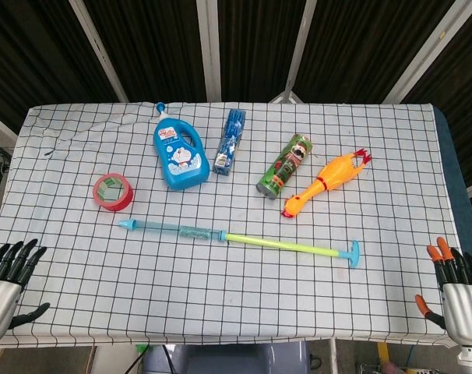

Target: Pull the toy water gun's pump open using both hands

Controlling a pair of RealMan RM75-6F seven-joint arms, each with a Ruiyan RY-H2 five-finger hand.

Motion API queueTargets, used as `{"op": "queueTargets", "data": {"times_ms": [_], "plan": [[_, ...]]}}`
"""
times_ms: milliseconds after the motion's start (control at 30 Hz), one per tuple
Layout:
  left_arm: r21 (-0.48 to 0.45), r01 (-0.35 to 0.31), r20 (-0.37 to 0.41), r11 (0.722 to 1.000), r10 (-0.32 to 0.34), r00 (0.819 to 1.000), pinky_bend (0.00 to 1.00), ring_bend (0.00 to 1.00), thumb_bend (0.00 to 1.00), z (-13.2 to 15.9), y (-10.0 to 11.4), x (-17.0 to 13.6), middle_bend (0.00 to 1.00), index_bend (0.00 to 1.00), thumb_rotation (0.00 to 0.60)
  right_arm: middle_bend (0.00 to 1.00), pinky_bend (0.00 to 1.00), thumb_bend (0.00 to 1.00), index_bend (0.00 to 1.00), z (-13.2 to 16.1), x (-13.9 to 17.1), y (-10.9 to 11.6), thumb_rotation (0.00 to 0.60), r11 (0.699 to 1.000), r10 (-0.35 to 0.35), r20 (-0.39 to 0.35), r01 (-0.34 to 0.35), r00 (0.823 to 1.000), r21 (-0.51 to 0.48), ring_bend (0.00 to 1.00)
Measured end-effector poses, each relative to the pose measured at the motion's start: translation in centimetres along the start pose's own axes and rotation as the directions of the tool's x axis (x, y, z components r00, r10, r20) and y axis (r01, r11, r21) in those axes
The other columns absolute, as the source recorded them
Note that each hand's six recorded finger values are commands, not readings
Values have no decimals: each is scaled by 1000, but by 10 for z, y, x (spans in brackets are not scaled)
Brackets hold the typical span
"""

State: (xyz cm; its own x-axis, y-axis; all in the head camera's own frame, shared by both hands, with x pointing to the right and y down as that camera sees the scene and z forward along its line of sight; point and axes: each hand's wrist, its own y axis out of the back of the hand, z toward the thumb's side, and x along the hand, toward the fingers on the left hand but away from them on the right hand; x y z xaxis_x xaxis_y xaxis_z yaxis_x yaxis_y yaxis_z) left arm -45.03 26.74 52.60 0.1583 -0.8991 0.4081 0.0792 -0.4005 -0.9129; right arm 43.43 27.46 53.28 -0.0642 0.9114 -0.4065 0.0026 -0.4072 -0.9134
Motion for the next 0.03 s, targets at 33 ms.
{"op": "queueTargets", "data": {"times_ms": [33], "plan": [[0,-9,-5,1000,9,1000,0,0,173,-1,1,0,0,0,600,0,0,310,0,0,0,0,600,1000,1,0,-1,1000,0,0]]}}
